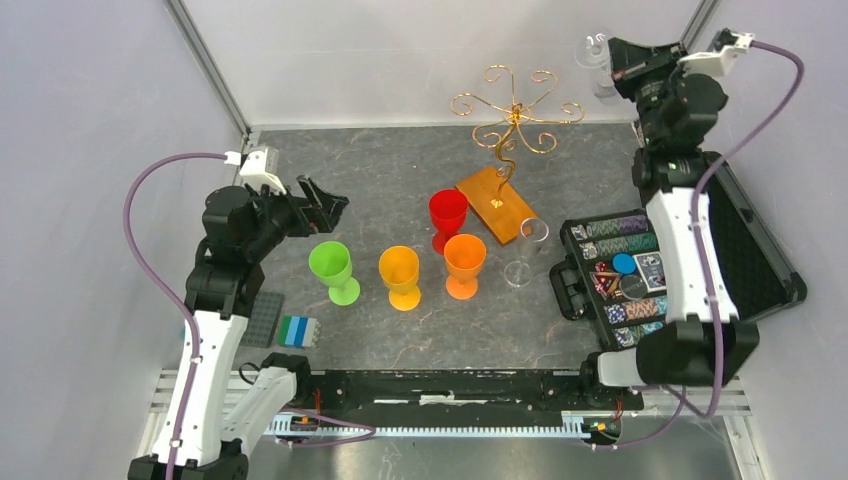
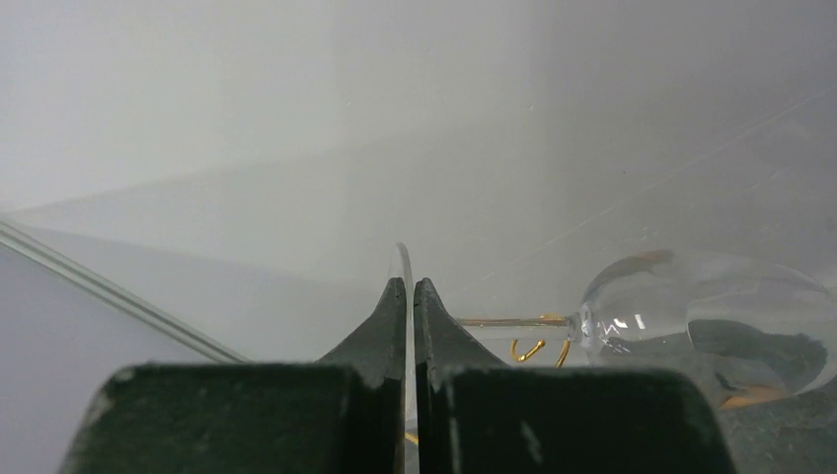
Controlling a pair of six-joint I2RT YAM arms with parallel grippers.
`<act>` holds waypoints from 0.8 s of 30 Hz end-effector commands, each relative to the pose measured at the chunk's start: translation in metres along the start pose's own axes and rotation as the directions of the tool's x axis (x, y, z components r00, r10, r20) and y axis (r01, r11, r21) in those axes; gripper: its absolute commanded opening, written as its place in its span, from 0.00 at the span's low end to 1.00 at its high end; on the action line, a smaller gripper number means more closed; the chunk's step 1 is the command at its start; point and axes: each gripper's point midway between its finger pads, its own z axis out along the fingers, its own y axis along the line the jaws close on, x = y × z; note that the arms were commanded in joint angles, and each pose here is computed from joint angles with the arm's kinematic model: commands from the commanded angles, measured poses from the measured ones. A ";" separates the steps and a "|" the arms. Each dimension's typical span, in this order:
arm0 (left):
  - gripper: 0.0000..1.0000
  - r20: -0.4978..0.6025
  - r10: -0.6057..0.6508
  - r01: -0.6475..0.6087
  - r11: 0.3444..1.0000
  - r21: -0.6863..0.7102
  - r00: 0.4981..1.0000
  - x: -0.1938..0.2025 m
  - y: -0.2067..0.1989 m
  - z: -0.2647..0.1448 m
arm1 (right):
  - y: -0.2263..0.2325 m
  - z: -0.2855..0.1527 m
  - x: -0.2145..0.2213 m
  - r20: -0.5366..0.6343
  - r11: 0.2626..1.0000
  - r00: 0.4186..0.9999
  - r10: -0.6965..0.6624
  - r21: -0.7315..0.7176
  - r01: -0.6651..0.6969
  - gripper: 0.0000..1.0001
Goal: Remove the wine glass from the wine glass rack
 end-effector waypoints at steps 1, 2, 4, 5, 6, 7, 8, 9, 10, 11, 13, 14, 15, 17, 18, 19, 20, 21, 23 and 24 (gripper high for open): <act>1.00 0.081 0.078 -0.092 0.979 0.184 0.994 -0.024 -0.038 -0.014 | 0.019 -0.045 -0.016 0.030 0.999 0.999 -0.032 0.000 0.032 0.00; 1.00 0.086 0.072 -0.090 0.970 0.228 0.994 -0.025 -0.046 -0.015 | 0.016 -0.053 -0.012 0.019 1.000 1.000 -0.025 0.003 0.025 0.00; 1.00 0.092 0.052 -0.079 0.944 0.321 0.994 -0.027 -0.063 -0.018 | 0.019 -0.071 -0.007 0.001 1.000 1.000 -0.012 -0.004 0.012 0.00; 1.00 0.090 0.040 -0.071 0.926 0.370 0.995 -0.027 -0.072 -0.020 | 0.022 -0.080 -0.005 -0.010 1.000 1.000 -0.006 -0.015 0.006 0.00; 1.00 0.099 0.025 -0.064 0.907 0.416 0.995 -0.029 -0.080 -0.021 | 0.028 -0.091 -0.005 -0.015 1.000 1.000 0.000 -0.031 -0.001 0.00; 1.00 0.108 0.010 -0.059 0.885 0.461 0.994 -0.032 -0.088 -0.024 | 0.029 -0.099 -0.003 -0.023 0.999 1.000 0.006 -0.038 -0.007 0.00; 1.00 0.110 0.001 -0.056 0.864 0.501 0.994 -0.032 -0.095 -0.026 | 0.036 -0.110 -0.005 -0.019 0.998 1.000 0.011 -0.055 -0.012 0.00; 1.00 0.125 -0.010 -0.058 0.844 0.533 0.992 -0.035 -0.102 -0.028 | 0.038 -0.119 -0.004 -0.024 0.998 1.000 0.013 -0.063 -0.014 0.00; 1.00 0.137 -0.016 -0.066 0.822 0.566 0.990 -0.037 -0.109 -0.030 | 0.043 -0.130 -0.006 -0.020 0.997 1.000 0.016 -0.074 -0.018 0.00; 1.00 0.137 -0.029 -0.059 0.801 0.595 0.990 -0.037 -0.114 -0.031 | 0.049 -0.140 -0.008 -0.018 0.996 1.000 0.020 -0.090 -0.021 0.00; 1.00 0.167 -0.044 -0.077 0.753 0.654 0.985 -0.041 -0.128 -0.033 | 0.058 -0.158 -0.010 -0.021 0.993 0.999 0.029 -0.111 -0.031 0.00; 1.00 0.169 -0.049 -0.080 0.731 0.678 0.984 -0.041 -0.135 -0.034 | 0.065 -0.168 -0.011 -0.023 0.991 0.999 0.038 -0.131 -0.040 0.00; 1.00 0.182 -0.048 -0.097 0.701 0.707 0.982 -0.041 -0.145 -0.036 | 0.067 -0.176 -0.009 -0.033 0.989 0.998 0.044 -0.138 -0.048 0.00; 1.00 0.206 -0.030 -0.140 0.636 0.759 0.978 -0.036 -0.167 -0.038 | 0.076 -0.193 -0.007 -0.053 0.983 0.996 0.069 -0.165 -0.077 0.00; 1.00 0.226 -0.007 -0.174 0.612 0.771 0.974 -0.032 -0.177 -0.038 | 0.079 -0.199 -0.006 -0.061 0.980 0.995 0.081 -0.179 -0.090 0.00; 1.00 0.237 0.012 -0.200 0.581 0.789 0.971 -0.028 -0.191 -0.039 | 0.084 -0.207 -0.005 -0.067 0.975 0.993 0.093 -0.197 -0.104 0.00; 1.00 0.260 0.041 -0.239 0.552 0.799 0.965 -0.024 -0.202 -0.038 | 0.088 -0.213 -0.004 -0.081 0.968 0.990 0.111 -0.215 -0.126 0.00; 1.00 0.278 0.063 -0.270 0.511 0.816 0.958 -0.018 -0.216 -0.041 | 0.094 -0.219 -0.003 -0.094 0.961 0.988 0.122 -0.236 -0.141 0.00; 1.00 0.334 0.091 -0.338 0.440 0.832 0.938 -0.014 -0.239 -0.043 | 0.104 -0.229 -0.005 -0.108 0.952 0.985 0.135 -0.261 -0.159 0.00; 1.00 0.366 0.087 -0.368 0.407 0.836 0.927 -0.015 -0.250 -0.043 | 0.109 -0.233 -0.004 -0.125 0.946 0.981 0.146 -0.274 -0.175 0.00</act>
